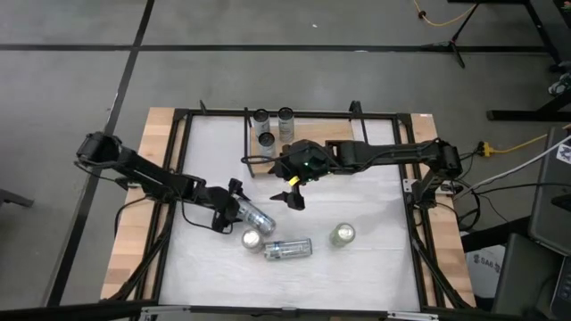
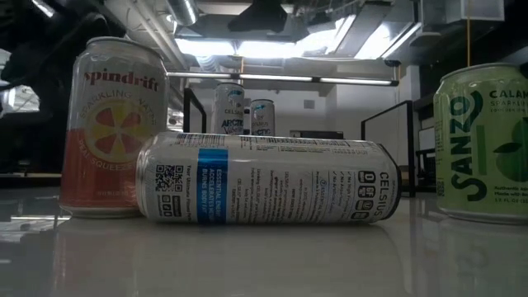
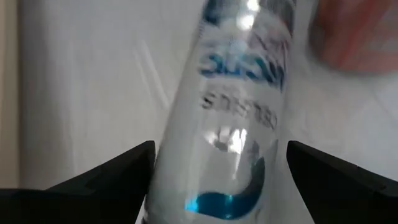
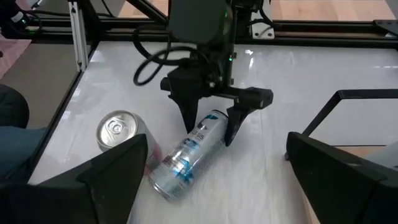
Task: Place canned beverage on shelf
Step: Put the white-blue soda can aligned with the other white-blue soda can on the shelf
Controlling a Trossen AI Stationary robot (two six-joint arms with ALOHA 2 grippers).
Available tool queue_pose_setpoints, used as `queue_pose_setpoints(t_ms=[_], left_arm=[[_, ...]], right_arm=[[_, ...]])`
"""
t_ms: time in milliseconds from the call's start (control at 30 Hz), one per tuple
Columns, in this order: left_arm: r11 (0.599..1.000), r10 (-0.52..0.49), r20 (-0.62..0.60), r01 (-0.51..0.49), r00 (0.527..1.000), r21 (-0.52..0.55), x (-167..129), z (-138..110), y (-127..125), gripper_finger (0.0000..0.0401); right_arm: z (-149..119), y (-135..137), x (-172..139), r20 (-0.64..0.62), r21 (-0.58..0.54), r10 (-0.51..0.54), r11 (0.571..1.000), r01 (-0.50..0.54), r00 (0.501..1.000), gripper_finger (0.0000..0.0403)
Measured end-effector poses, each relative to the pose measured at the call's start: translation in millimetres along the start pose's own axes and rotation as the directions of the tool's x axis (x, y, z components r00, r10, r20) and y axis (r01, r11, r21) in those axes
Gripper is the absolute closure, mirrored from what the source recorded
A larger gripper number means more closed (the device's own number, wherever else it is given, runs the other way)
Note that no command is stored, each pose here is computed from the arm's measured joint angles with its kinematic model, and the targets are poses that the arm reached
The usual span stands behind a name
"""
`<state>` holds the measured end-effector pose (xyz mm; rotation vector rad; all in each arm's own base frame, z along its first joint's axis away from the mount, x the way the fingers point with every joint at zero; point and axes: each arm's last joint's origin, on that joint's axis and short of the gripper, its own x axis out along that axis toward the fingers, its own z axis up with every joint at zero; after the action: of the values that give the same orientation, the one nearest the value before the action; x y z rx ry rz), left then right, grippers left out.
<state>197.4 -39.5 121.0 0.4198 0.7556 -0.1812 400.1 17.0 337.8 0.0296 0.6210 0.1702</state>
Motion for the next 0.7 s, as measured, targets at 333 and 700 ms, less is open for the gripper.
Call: queue_pose_setpoints(t_ms=[333, 700], left_arm=[[0.999, -0.016, -0.04, 0.015, 0.999, -0.028, 7.4, -4.5, -2.6, 0.0047], [0.988, -0.016, -0.042, 0.009, 0.999, -0.154, 7.7, -5.0, -2.7, 0.0051]], right_arm=[[-0.7, 0.0, 0.0, -0.007, 0.001, 0.0, 1.0, 0.0, 1.0, 0.0029], [-1.1, 0.0, 0.0, -0.011, 0.001, 0.0, 1.0, 0.0, 1.0, 0.0029]])
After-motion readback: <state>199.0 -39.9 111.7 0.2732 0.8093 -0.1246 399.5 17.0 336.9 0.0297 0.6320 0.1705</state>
